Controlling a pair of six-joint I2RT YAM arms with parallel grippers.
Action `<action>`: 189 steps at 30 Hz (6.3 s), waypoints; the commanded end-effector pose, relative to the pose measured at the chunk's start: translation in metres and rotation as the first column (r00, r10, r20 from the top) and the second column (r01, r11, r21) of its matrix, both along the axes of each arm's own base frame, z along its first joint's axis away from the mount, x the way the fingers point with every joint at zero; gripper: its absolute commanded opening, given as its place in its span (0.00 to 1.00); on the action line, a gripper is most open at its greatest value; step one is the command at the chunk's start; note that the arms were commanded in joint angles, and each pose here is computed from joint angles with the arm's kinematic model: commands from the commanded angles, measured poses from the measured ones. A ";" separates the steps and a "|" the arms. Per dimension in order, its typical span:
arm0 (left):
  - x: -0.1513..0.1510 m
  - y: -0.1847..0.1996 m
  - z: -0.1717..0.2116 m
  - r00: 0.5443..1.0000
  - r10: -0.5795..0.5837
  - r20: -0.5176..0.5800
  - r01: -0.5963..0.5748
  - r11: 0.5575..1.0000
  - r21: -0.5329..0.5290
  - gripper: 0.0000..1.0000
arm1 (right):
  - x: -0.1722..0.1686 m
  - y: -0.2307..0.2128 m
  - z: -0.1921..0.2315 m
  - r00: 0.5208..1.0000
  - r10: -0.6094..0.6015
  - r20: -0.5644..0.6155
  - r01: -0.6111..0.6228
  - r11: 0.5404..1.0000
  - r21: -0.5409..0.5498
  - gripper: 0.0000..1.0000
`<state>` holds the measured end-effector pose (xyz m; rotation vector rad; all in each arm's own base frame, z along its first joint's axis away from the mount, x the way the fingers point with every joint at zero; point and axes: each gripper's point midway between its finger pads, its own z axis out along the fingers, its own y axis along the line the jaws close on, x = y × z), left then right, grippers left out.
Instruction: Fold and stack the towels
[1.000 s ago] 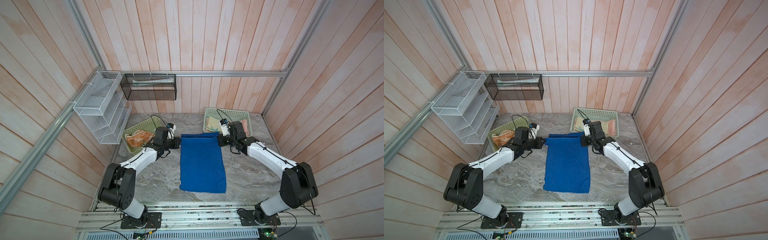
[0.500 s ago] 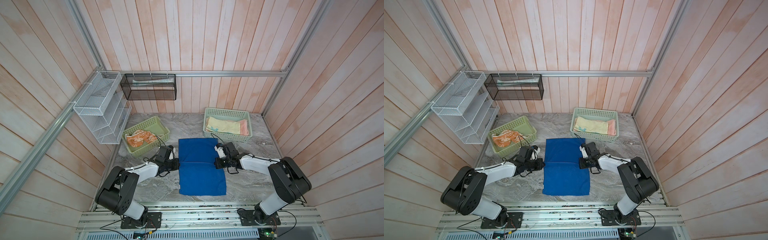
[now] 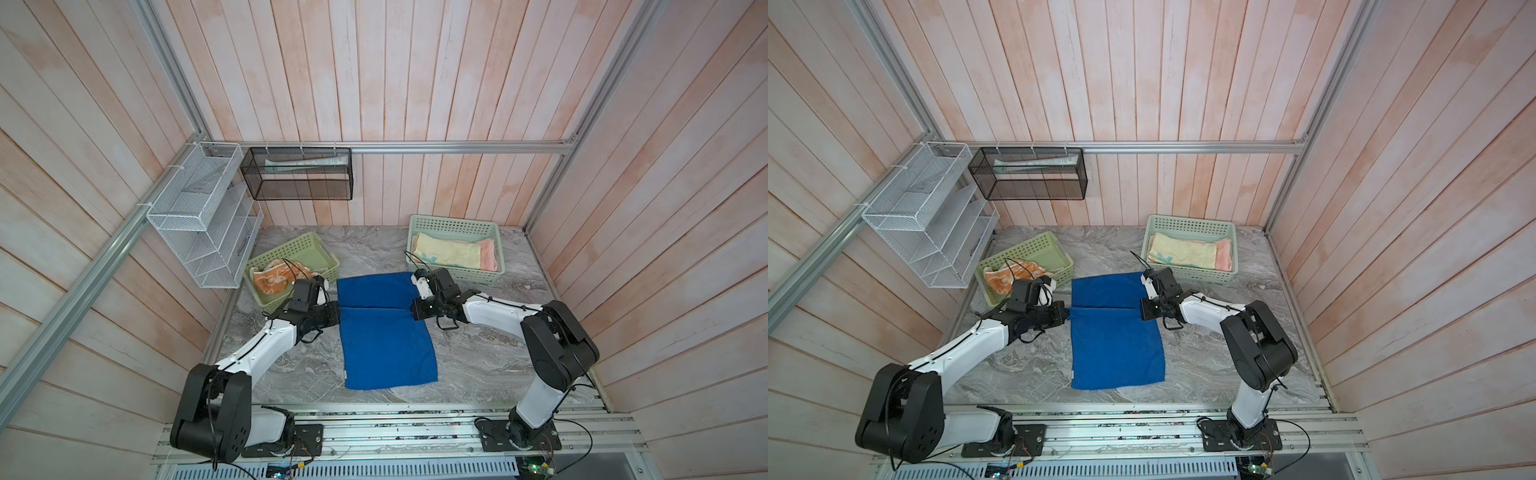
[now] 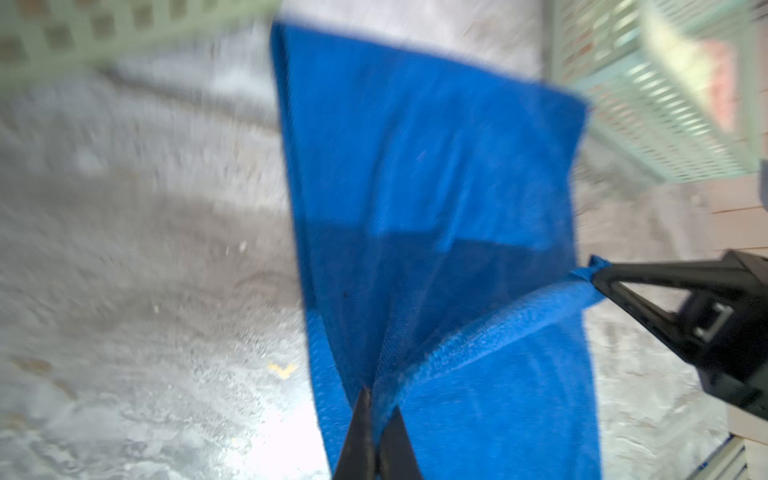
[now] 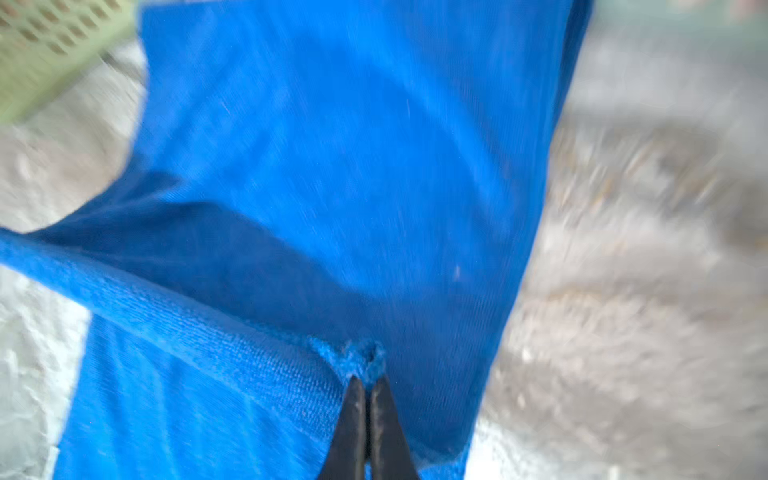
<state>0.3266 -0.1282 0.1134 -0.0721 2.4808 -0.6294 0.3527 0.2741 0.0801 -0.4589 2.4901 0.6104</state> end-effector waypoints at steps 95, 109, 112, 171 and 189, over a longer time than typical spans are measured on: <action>-0.116 -0.010 -0.058 0.926 0.068 -0.370 -0.135 0.978 -0.158 0.37 | -0.139 -0.060 -0.024 0.942 -0.032 -0.334 0.018 0.999 -0.045 0.37; -0.049 -0.021 -0.030 0.969 0.053 -0.240 -0.071 0.995 -0.067 0.31 | -0.092 -0.030 -0.014 0.967 0.032 -0.252 -0.042 0.999 -0.033 0.27; -0.045 -0.036 -0.044 0.971 0.013 -0.239 -0.023 0.999 -0.037 0.30 | -0.095 -0.029 -0.036 0.959 0.042 -0.281 -0.062 0.996 -0.061 0.16; -0.051 -0.047 -0.093 0.925 0.034 -0.378 -0.056 0.997 -0.045 0.34 | -0.245 0.073 -0.037 0.751 0.488 -0.445 -0.491 0.863 0.117 0.15; -0.127 -0.057 -0.092 0.896 -0.025 -0.443 0.061 0.996 0.066 0.34 | -0.130 0.017 -0.005 0.932 0.181 -0.314 -0.166 0.983 0.075 0.25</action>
